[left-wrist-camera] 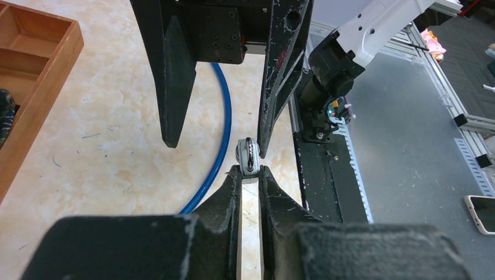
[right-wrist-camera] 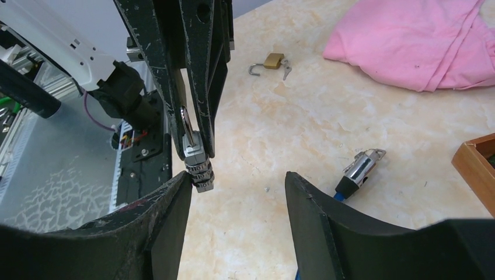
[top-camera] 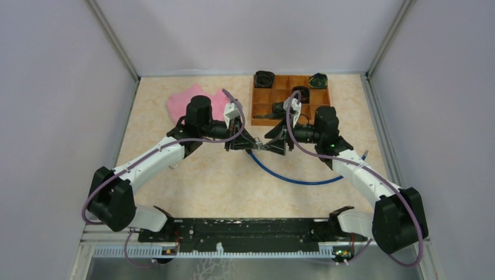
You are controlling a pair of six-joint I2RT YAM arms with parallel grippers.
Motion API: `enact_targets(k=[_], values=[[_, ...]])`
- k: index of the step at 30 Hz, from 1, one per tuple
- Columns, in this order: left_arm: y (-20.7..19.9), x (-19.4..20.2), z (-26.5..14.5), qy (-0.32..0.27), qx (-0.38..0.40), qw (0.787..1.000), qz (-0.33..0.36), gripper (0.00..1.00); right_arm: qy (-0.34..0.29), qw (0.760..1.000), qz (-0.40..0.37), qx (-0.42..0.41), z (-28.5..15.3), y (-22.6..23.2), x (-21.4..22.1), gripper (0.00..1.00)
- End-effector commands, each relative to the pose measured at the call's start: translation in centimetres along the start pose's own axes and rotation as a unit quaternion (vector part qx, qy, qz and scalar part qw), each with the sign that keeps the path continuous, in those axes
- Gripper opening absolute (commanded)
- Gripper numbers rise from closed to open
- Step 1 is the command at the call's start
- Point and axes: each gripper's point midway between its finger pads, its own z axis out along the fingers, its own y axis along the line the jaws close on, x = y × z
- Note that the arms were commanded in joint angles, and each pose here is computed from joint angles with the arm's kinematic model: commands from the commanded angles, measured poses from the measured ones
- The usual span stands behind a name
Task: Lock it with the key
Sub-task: Lock the lock.
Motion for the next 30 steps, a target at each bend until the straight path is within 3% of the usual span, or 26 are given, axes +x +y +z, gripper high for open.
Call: enact_targets(k=[1,17,30], values=[[-2.8,-1.0,-0.3,-0.003,0.052,0.999,0.016,0.0,-0.031,0.997,-0.047,0.043,-0.6,-2.2,-3.1,0.58],[-2.6,-0.9,-0.2,-0.005,0.052,0.999,0.01,0.0,-0.035,0.996,-0.056,-0.059,-0.8,1.8,-3.1,0.59],[-3.6,-0.8,-0.3,-0.01,0.082,0.997,0.008,0.0,-0.036,0.994,-0.058,-0.09,-0.6,3.6,-3.3,0.62]])
